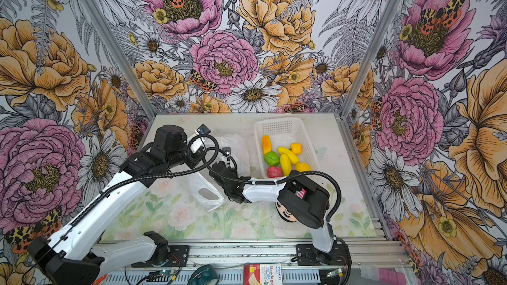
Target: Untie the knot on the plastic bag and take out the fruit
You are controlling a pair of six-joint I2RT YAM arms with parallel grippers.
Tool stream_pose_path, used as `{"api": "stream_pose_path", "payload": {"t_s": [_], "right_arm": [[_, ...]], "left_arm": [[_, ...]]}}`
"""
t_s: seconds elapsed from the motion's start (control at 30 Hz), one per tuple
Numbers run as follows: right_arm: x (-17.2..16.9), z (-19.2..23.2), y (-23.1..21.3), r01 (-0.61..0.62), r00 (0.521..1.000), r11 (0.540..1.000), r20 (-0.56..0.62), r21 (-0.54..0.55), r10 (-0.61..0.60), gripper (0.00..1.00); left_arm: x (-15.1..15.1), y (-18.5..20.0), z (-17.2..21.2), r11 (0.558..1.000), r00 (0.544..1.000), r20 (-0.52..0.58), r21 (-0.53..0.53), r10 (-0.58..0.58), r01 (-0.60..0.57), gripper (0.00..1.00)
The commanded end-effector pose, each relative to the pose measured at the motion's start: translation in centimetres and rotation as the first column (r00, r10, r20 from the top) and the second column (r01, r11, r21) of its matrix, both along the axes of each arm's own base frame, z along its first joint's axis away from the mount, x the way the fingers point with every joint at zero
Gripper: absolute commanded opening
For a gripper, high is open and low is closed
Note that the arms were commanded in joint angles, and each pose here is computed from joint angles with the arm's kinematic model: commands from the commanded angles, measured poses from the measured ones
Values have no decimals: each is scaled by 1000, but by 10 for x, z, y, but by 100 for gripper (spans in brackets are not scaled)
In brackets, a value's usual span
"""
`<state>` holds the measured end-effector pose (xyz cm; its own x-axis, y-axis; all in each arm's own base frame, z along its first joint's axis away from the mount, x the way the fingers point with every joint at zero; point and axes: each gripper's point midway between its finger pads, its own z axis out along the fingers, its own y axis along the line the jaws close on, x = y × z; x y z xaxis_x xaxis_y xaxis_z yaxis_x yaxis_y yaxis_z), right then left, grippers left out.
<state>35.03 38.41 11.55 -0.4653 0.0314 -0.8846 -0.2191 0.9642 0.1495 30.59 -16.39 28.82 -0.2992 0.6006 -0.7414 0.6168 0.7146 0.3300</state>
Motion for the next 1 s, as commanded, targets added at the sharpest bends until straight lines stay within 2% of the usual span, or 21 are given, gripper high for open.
{"api": "stream_pose_path", "payload": {"t_s": [0.0,0.1,0.27,0.4,0.47,0.57,0.7,0.8,0.97], "right_arm": [[18,-12,-21,94,996,996,-13,0,-94,81],[23,-17,-30,112,994,994,-14,11,-112,82],[26,-22,-33,109,994,993,0,38,-109,98],[29,-29,-35,120,993,992,-8,50,-119,100],[30,-33,-38,129,992,990,-14,63,-129,99],[31,-41,-43,152,988,985,-25,83,-150,99],[25,-46,-46,165,986,977,-29,136,-163,97],[12,-40,-40,167,986,970,-10,174,-168,96],[-16,-36,-21,207,978,961,-10,184,-209,92]], "left_arm": [[-14,-14,23,994,995,55,-61,-87,90,0],[-28,-24,33,984,983,97,-76,-155,163,0],[-57,-38,52,951,942,200,-99,-271,294,0],[-80,-48,54,911,897,244,-93,-370,401,0],[-82,-52,49,906,890,239,-81,-387,416,0],[-67,-46,38,938,921,213,-47,-326,343,0],[-28,-27,13,988,977,149,26,-152,150,0],[-9,-16,1,997,992,101,36,-73,70,0],[-1,-9,0,999,995,93,42,-31,27,0]]}}
